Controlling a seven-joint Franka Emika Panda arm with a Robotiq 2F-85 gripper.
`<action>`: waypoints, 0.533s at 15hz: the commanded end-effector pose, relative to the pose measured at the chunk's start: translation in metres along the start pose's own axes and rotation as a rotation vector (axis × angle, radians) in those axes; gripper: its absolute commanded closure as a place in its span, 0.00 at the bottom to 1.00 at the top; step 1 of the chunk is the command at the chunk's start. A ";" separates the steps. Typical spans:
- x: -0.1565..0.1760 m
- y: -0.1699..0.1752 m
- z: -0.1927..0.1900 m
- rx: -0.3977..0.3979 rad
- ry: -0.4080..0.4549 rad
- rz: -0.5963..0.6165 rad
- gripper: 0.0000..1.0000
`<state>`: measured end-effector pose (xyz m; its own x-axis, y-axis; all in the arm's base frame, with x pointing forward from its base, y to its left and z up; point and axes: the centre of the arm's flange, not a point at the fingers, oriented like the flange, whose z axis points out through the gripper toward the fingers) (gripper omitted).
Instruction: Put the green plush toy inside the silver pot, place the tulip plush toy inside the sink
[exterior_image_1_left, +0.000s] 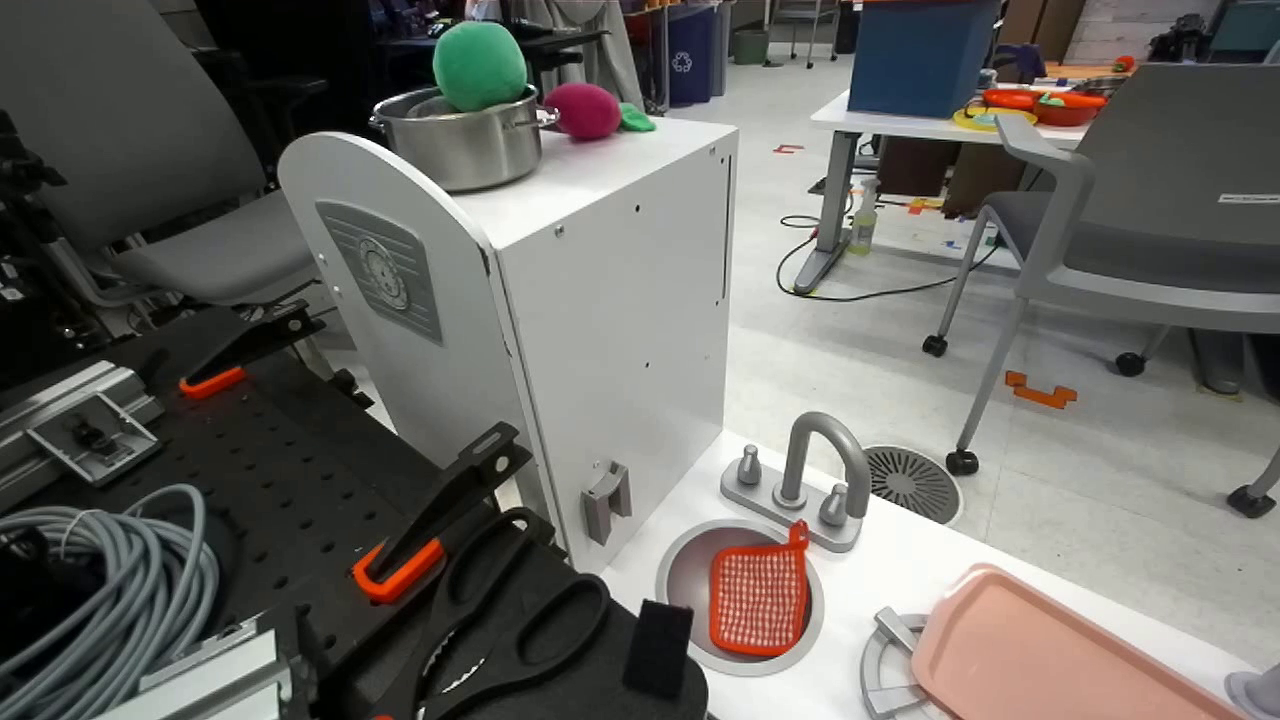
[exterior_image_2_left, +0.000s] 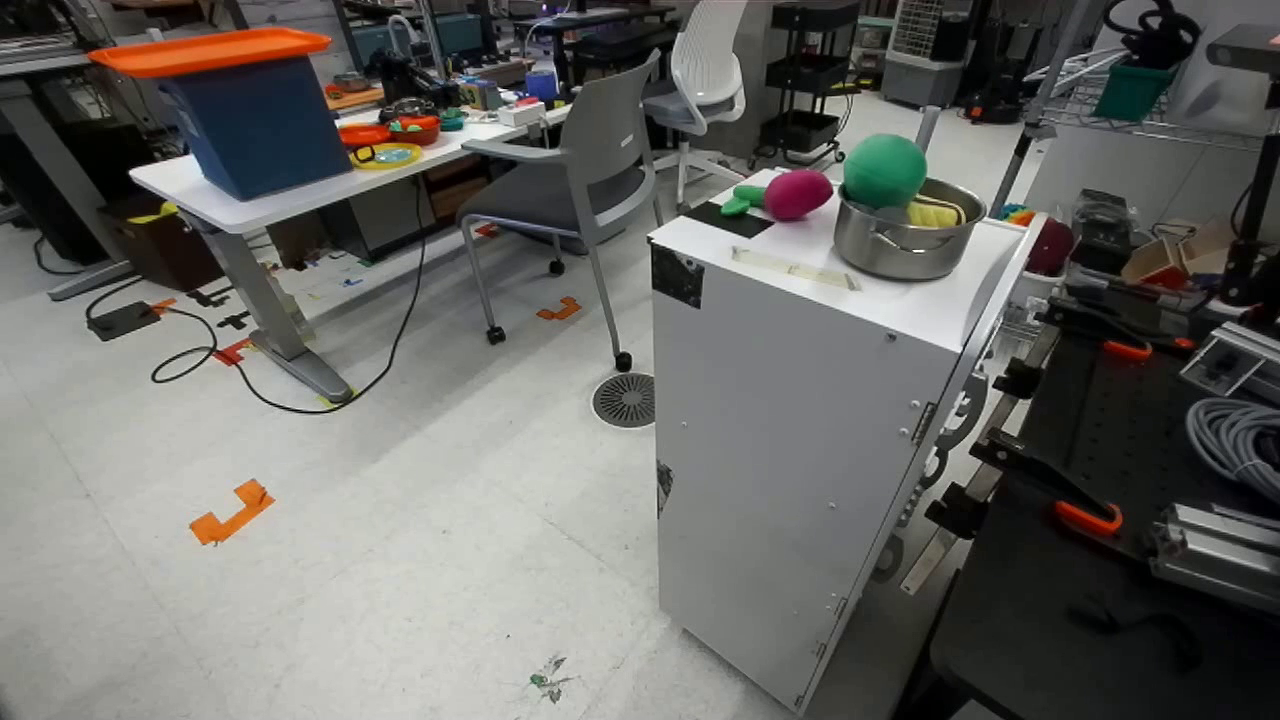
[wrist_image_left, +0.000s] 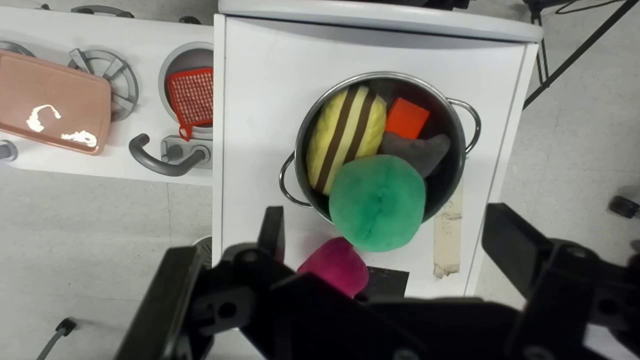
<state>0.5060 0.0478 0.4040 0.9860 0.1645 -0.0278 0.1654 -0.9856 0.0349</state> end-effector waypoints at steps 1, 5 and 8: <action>0.010 0.018 -0.011 0.007 0.060 0.044 0.00; 0.030 0.047 -0.011 0.045 0.052 0.077 0.00; 0.044 0.062 -0.004 0.041 0.044 0.114 0.00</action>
<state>0.5341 0.0052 0.4127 0.9971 0.0715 0.0276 0.0713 -0.9974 0.0084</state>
